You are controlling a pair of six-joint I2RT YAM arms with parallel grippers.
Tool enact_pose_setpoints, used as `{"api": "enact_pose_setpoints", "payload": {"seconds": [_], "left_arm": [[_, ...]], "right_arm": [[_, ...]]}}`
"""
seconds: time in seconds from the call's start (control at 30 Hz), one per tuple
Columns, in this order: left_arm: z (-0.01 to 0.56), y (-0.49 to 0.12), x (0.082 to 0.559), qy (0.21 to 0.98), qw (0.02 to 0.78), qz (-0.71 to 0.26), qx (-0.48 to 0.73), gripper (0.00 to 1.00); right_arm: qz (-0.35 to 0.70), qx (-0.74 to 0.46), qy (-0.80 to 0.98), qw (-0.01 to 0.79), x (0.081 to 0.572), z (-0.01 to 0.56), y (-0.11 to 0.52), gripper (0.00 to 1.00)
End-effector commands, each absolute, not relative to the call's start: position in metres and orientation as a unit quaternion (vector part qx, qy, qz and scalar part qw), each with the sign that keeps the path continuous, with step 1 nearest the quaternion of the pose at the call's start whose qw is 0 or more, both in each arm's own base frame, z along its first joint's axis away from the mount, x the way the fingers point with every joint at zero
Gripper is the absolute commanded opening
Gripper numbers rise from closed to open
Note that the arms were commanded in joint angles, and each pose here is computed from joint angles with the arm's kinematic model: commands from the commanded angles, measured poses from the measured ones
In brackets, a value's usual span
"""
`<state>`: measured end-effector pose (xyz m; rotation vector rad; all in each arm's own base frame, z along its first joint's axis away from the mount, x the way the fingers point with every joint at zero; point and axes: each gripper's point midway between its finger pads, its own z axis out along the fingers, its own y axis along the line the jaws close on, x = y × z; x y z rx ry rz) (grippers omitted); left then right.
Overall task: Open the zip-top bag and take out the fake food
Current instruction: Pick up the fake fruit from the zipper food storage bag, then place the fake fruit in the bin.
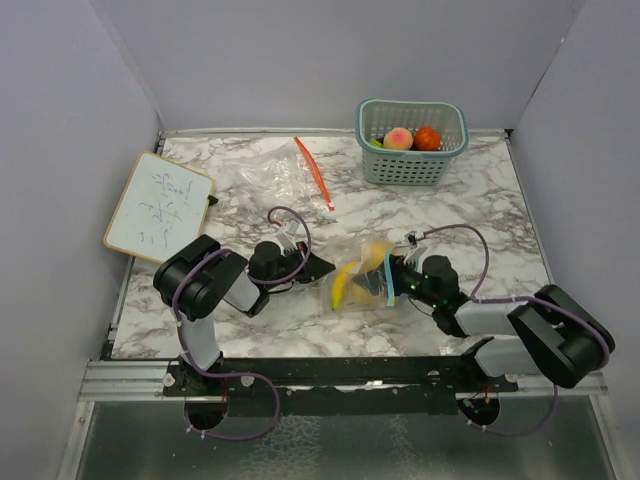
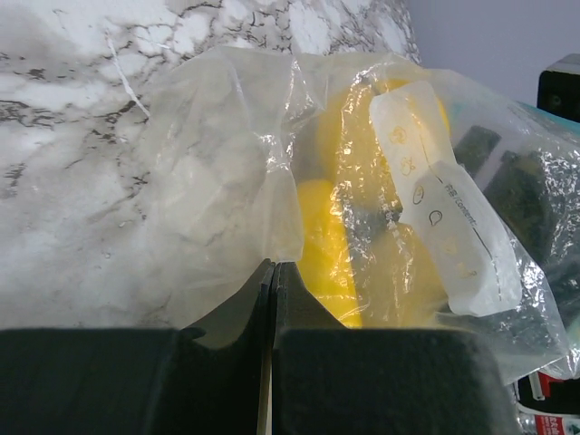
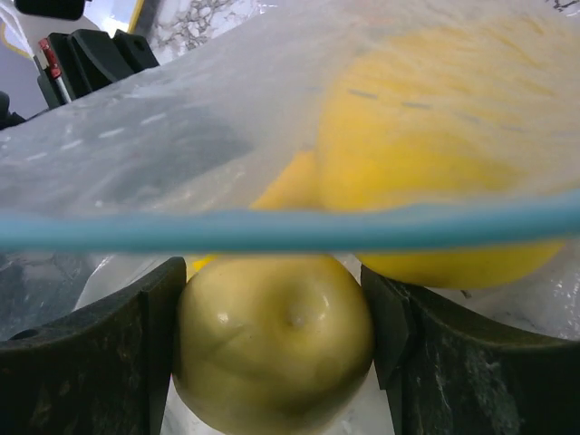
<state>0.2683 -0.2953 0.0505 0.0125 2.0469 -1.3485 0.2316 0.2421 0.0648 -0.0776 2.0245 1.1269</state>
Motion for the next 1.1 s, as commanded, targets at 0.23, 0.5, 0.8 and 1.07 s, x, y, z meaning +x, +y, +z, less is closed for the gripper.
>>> {"api": "enact_pose_setpoints", "payload": {"seconds": [0.23,0.5,0.8,1.07], "left_arm": [[0.053,-0.261,0.281,0.783,0.365,-0.503,-0.024,0.0],[0.052,-0.254,0.281,0.784,0.367,-0.5,-0.027,0.0],[0.051,-0.252,0.28,0.782,0.367,-0.503,-0.027,0.0],[0.05,-0.259,0.277,0.765,0.351,-0.538,-0.038,0.0]], "right_arm": [[0.336,0.005,0.838,0.43,0.25,0.077,0.186,0.53],[0.269,0.008,0.837,0.476,0.275,0.113,0.152,0.53],[0.188,0.039,0.832,0.52,0.32,0.154,0.112,0.55],[0.178,0.048,0.805,0.564,0.377,0.209,0.097,0.56]]}}
